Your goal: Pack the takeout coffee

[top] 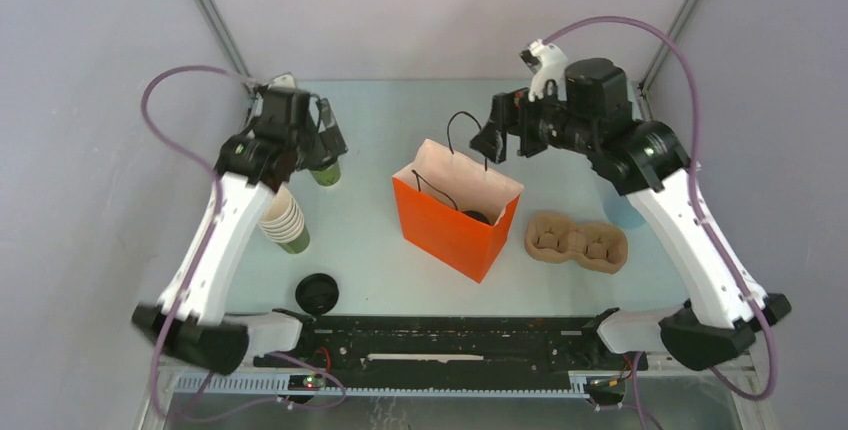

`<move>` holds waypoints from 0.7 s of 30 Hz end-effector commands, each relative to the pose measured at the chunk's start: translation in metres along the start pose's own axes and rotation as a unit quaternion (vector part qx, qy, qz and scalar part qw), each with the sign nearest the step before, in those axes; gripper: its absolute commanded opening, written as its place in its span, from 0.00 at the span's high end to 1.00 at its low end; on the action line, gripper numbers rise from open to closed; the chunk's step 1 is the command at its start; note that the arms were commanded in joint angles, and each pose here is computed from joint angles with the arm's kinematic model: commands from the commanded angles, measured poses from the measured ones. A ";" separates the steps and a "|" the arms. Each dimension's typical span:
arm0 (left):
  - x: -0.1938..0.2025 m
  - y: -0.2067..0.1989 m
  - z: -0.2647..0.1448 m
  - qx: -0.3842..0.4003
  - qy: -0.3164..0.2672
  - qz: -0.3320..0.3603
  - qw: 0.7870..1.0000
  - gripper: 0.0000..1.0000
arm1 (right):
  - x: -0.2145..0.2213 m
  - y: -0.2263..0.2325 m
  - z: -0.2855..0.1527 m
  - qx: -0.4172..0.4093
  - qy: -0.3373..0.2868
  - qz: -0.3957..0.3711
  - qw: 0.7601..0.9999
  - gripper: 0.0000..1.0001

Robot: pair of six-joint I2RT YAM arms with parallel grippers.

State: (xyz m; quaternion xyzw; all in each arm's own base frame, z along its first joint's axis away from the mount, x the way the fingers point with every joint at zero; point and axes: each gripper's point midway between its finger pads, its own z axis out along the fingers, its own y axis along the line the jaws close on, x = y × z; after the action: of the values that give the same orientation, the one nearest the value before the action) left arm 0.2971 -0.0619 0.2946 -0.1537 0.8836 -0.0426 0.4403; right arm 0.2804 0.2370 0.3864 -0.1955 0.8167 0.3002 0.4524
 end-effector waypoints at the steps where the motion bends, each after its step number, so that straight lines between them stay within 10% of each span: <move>1: -0.025 0.020 0.053 -0.084 0.020 -0.007 0.996 0.00 | 0.012 -0.001 -0.056 0.023 -0.014 -0.010 1.000 0.00; 21: -0.012 0.047 0.183 -0.138 0.151 0.016 0.979 0.01 | 0.032 -0.020 -0.084 0.039 -0.035 0.007 0.999 0.00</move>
State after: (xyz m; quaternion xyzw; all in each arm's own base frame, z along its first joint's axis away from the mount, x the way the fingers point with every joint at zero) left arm 0.4324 -0.0041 0.1713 -0.1966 0.9399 0.0751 0.2687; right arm 0.2209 0.1628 0.3788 -0.1609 0.8235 0.2697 0.4725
